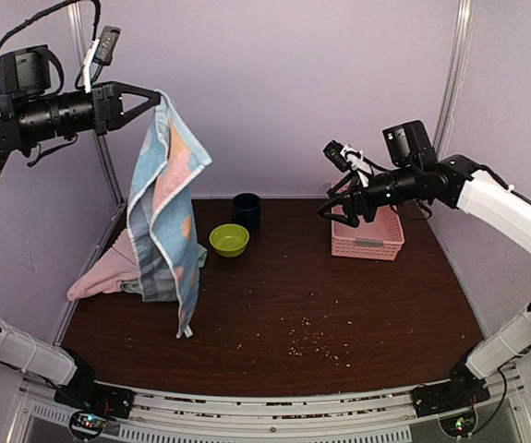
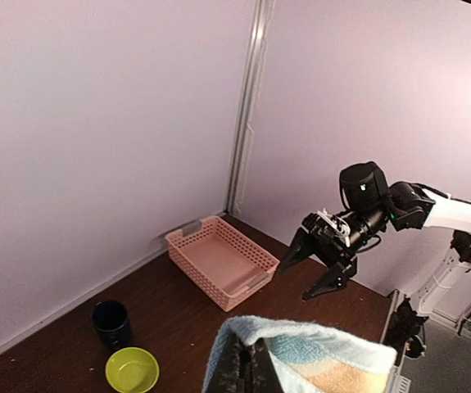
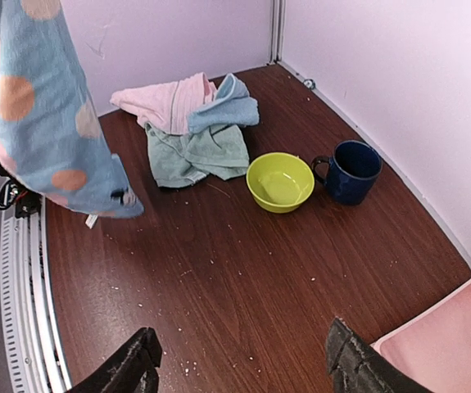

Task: Roll the towels
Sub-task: Place the towel at the center of the board, then pick up the towel from the center of the board.

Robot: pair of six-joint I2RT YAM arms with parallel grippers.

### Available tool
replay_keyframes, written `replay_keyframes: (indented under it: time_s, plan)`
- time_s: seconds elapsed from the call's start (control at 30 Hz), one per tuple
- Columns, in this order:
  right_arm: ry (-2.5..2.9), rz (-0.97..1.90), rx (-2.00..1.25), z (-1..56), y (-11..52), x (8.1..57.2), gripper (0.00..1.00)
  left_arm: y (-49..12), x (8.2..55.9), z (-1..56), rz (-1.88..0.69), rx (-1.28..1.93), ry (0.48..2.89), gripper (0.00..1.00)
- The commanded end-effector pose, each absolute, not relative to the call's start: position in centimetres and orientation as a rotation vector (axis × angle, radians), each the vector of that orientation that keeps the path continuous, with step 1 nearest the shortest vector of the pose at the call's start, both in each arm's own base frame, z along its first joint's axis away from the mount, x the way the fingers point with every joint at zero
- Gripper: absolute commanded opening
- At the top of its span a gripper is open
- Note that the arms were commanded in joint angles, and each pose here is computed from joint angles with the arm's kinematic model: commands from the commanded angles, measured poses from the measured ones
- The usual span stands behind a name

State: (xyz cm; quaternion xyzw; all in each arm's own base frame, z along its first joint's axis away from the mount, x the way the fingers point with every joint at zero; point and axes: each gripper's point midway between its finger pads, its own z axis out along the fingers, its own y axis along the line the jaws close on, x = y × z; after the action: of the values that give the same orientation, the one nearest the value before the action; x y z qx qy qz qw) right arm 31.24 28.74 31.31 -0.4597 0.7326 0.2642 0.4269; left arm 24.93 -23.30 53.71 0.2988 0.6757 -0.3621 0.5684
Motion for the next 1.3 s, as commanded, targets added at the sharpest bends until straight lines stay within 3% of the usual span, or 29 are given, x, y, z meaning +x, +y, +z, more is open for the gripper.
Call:
replay_keyframes:
  time_s: [0.0, 0.13, 0.3, 0.47, 0.53, 0.63, 0.8, 1.0, 1.13, 1.27]
  plan:
    - [1.769, 0.756, -1.136, 34.6, 27.8, 29.2, 0.71, -27.5, 22.8, 54.3, -1.107, 0.843, 1.467, 0.00]
    - [1.811, 0.776, -1.079, 33.3, 25.1, 29.5, 0.71, -35.3, 23.6, 45.8, -1.199, 1.001, 1.644, 0.00]
    - [1.915, 0.680, -0.842, 31.7, 17.4, 32.6, 0.71, -46.7, 22.3, 33.8, -1.220, 1.244, 1.793, 0.00]
    - [1.989, 0.641, -0.560, 31.1, 8.8, 36.3, 0.70, -54.9, 23.7, 26.1, -1.253, 1.287, 1.864, 0.00]
    - [2.015, 0.595, -0.536, 30.5, 7.3, 36.8, 0.70, -56.4, 25.3, 25.3, -1.150, 1.295, 1.890, 0.27]
    - [2.043, 0.517, -0.643, 28.8, 7.1, 35.8, 0.70, -54.7, 27.8, 24.5, -0.892, 1.270, 1.952, 0.46]
    - [2.095, 0.412, -1.001, 23.3, 9.5, 32.3, 0.64, -46.5, 28.7, 20.3, -0.692, 1.181, 2.099, 0.53]
    - [2.047, 0.405, -1.499, 17.1, 15.9, 26.2, 0.54, -36.3, 27.7, 15.6, -0.635, 0.976, 2.297, 0.51]
    - [2.000, 0.407, -1.781, 14.0, 18.6, 22.1, 0.39, -32.9, 26.4, 13.6, -0.609, 0.876, 2.364, 0.46]
    - [1.971, 0.259, -1.879, 11.4, 19.1, 21.3, 0.36, -31.0, 26.0, 11.9, -0.587, 0.767, 2.390, 0.38]
